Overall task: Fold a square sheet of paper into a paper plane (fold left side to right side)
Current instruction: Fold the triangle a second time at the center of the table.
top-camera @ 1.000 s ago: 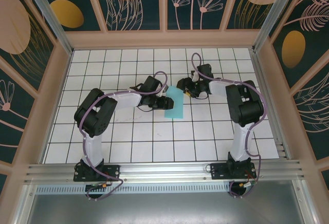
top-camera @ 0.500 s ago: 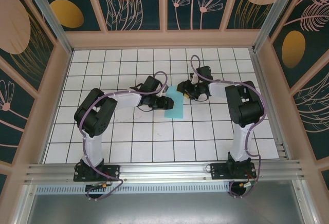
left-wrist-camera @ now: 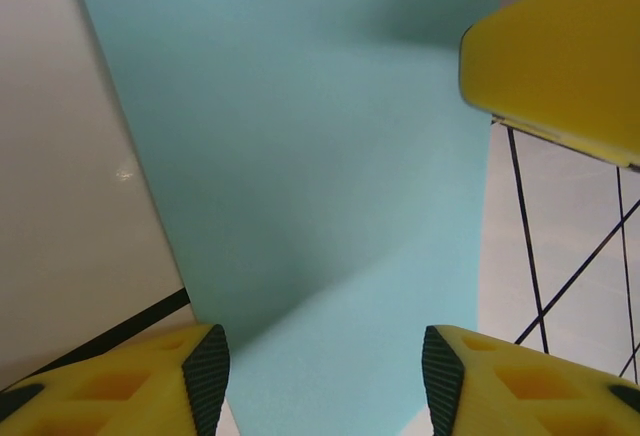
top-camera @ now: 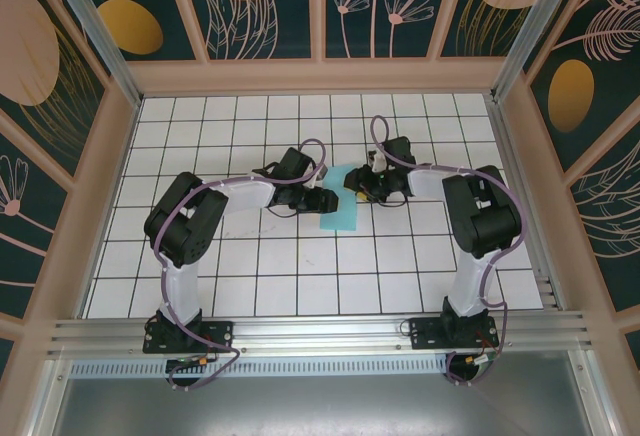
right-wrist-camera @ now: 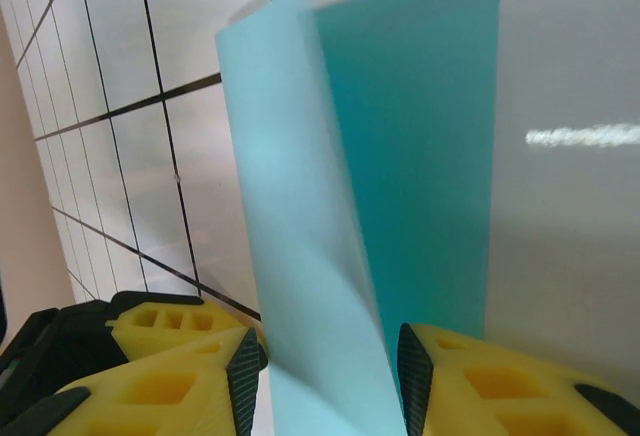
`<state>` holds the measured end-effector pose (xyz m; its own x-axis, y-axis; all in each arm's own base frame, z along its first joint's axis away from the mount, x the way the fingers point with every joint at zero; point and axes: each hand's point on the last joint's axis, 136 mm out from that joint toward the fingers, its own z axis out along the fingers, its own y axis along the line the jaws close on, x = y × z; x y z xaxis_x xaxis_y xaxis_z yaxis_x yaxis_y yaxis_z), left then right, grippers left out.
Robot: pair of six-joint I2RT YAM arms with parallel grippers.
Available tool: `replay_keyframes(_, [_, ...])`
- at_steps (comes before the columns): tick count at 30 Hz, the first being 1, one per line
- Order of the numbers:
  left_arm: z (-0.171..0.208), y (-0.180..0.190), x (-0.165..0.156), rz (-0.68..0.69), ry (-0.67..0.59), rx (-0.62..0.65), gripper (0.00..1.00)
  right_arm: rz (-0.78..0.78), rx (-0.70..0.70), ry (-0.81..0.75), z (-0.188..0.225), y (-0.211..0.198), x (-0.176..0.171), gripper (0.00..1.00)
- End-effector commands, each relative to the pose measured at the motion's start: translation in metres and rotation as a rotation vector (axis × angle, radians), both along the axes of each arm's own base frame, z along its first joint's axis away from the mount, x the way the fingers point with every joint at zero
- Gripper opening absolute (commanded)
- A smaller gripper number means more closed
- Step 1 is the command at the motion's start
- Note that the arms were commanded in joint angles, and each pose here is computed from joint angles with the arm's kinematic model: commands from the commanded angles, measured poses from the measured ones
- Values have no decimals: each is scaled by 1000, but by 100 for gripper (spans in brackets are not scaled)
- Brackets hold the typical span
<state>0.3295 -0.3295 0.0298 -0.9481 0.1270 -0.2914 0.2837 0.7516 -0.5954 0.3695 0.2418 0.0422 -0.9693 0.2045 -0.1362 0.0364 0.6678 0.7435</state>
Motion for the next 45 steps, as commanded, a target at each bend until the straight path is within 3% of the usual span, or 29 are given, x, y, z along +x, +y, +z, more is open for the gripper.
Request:
replay_keyframes(1, [9, 7, -1, 1, -52, 30, 62, 23, 22, -4, 12, 5, -8, 44])
replay_keyframes(8, [62, 20, 3, 16, -242, 1, 64, 31, 22, 12, 13, 6, -10, 40])
replay_keyframes(12, [89, 25, -11, -30, -372, 10, 64, 26, 38, 12, 22, 7, -9, 38])
replay_keyframes(22, [72, 8, -55, -139, -430, 124, 67, 23, 104, 6, 55, 16, -2, 36])
replay_keyframes(35, [59, -29, -59, -151, -451, 213, 71, 28, 125, 10, 60, 23, 0, 36])
replay_keyframes(45, [34, -34, -50, -131, -452, 372, 73, 33, 124, 21, 56, 26, 0, 35])
